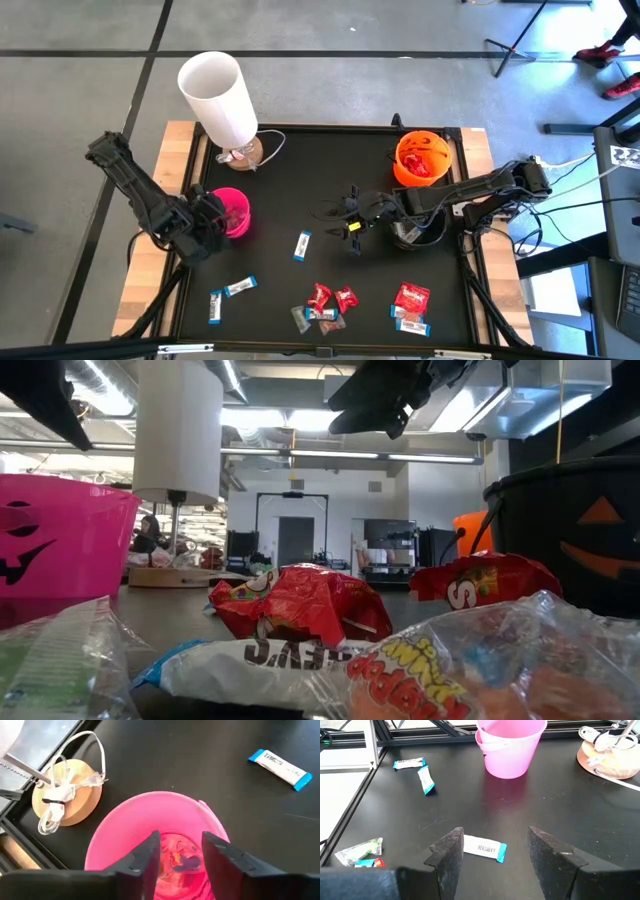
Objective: Sort candy
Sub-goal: Put the white chocolate into the black bucket
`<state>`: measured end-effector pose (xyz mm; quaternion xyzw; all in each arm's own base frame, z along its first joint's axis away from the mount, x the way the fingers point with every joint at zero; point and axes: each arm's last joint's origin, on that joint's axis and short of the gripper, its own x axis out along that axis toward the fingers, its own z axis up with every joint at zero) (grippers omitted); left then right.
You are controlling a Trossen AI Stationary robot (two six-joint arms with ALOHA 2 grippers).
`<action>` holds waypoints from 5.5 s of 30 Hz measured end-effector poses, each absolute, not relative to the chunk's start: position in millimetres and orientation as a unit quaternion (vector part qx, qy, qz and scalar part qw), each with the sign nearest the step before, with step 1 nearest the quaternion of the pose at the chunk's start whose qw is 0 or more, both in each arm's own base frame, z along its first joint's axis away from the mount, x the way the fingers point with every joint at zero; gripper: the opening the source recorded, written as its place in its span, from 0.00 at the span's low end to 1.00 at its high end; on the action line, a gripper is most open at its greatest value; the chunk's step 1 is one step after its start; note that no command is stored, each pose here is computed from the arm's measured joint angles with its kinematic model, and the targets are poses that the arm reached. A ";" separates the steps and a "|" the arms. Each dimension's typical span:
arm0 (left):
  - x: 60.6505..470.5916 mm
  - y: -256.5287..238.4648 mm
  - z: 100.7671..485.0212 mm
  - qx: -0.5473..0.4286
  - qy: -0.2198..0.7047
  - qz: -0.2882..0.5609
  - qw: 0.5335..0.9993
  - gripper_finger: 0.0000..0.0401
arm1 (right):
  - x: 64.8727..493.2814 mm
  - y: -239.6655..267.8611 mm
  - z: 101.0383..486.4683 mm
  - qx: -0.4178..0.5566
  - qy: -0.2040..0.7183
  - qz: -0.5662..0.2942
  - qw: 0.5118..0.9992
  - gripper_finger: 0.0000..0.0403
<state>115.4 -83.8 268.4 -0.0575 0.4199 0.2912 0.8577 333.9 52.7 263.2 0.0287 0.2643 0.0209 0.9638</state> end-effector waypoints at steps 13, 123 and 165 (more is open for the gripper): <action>161.0 -158.6 299.7 -0.046 0.345 -0.014 0.937 0.40 | 334.1 52.8 263.6 0.033 0.263 0.020 0.964 0.54; 281.8 -174.4 248.6 0.197 0.285 0.269 0.899 0.25 | 385.1 61.0 234.5 0.164 0.126 0.116 0.972 0.54; 239.0 -206.9 290.6 0.201 0.213 0.218 0.931 0.53 | 370.9 55.4 260.4 0.144 0.121 0.135 0.973 0.15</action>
